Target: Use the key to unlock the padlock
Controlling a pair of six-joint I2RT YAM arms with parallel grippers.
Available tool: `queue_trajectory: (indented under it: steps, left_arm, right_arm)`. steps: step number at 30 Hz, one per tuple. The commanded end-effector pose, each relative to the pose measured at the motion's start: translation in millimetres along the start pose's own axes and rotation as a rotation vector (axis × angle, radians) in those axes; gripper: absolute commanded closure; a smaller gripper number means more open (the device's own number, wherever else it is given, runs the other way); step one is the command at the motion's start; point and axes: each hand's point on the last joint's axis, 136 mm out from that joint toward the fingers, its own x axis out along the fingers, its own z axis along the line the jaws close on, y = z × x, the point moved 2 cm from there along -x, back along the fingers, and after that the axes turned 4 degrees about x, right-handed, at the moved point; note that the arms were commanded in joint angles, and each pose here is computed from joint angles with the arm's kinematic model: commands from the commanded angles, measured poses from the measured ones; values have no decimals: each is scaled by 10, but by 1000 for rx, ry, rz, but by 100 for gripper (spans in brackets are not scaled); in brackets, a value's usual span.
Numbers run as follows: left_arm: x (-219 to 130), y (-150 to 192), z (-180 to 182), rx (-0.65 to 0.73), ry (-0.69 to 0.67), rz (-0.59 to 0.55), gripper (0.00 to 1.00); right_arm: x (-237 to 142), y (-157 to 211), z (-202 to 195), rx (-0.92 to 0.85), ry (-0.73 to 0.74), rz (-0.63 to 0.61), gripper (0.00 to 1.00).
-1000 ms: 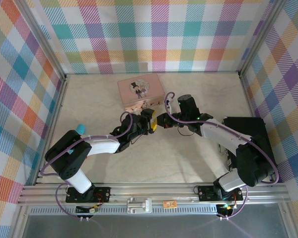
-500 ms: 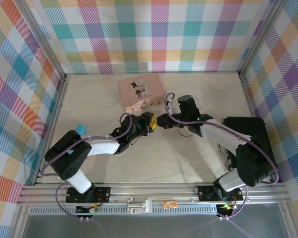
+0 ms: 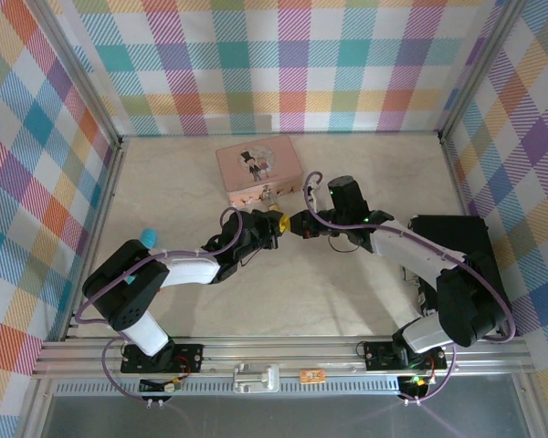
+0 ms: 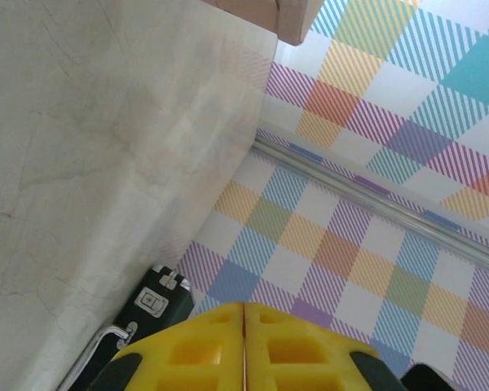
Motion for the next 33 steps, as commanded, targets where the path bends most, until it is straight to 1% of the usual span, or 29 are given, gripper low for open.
queue_trajectory:
  steps: [1,3,4,5,6,7,9,13,17,20,23,27,33]
  left_arm:
    - [46,30,18,-32,12,19,92]
    - [73,48,8,-28,17,29,93]
    - [92,65,-20,-13,24,36,97]
    - [110,81,-50,11,29,41,100]
    - [125,96,-76,42,32,46,100]
    - [132,109,-109,79,37,46,100]
    - [132,103,-164,147,48,40,100]
    - [84,72,-382,350,98,25,100]
    - [46,137,-685,560,145,46,100]
    - [4,255,-913,676,184,78,100]
    - [-60,324,-1058,755,206,84,100]
    - [-133,364,-1166,785,243,79,100]
    - [-134,400,-1188,760,283,99,100]
  right_arm:
    - [-101,-60,57,-35,-5,-27,100]
    - [-118,-73,76,-37,-7,-33,100]
    - [-126,-73,77,-35,-7,-34,100]
    - [-139,-81,85,-29,-7,-35,97]
    - [-159,-91,93,-21,-2,-40,90]
    - [-194,-113,114,-18,-3,-54,85]
    - [-293,-153,164,-21,-5,-94,77]
    - [-518,-232,252,-32,-9,-165,62]
    - [-615,-284,316,-39,-60,-178,59]
    - [-600,-317,377,-53,-133,-190,60]
    - [-566,-357,384,-56,-186,-216,62]
    - [-558,-422,372,-53,-231,-257,64]
    - [-567,-451,521,-89,-352,-266,68]
